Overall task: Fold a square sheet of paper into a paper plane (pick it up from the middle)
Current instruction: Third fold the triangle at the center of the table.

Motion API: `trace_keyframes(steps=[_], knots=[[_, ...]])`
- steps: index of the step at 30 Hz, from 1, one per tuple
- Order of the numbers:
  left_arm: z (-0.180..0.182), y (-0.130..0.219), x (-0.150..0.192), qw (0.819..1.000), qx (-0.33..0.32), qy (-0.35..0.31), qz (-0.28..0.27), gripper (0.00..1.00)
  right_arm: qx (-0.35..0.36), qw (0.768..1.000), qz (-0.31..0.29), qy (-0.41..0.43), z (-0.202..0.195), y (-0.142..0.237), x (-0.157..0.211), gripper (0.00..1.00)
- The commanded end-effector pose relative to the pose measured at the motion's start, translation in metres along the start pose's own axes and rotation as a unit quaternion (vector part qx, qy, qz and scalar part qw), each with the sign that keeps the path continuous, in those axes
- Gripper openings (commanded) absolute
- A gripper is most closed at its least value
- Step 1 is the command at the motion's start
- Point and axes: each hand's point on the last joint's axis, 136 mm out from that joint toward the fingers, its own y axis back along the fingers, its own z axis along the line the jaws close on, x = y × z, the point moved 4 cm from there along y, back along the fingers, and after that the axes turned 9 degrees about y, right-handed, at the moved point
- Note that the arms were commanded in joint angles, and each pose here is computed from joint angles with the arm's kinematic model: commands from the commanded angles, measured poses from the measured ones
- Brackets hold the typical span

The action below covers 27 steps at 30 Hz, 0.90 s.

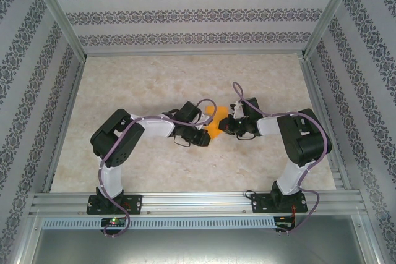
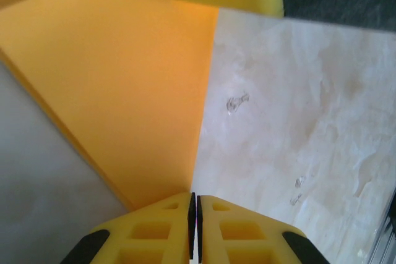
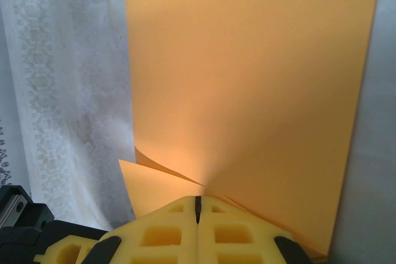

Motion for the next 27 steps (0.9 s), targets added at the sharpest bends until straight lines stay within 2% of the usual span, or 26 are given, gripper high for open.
trace_keyframes(steps=[1, 11, 20, 27], knots=[[0.019, 0.001, 0.046, 0.996, -0.049, 0.025, 0.076, 0.14, 0.092, 0.993, 0.050, -0.058, -0.047, 0.000, 0.033, 0.00], [0.016, 0.014, 0.049, 0.996, -0.056, 0.018, 0.074, 0.14, 0.078, 0.994, 0.052, -0.052, -0.039, 0.002, 0.028, 0.00], [-0.030, 0.044, 0.007, 1.000, -0.008, -0.008, -0.004, 0.19, 0.059, 0.996, 0.052, -0.043, -0.025, 0.004, 0.024, 0.00], [-0.041, 0.036, -0.020, 1.000, 0.001, -0.021, -0.018, 0.22, 0.025, 0.998, 0.026, -0.042, -0.006, 0.010, 0.011, 0.00]])
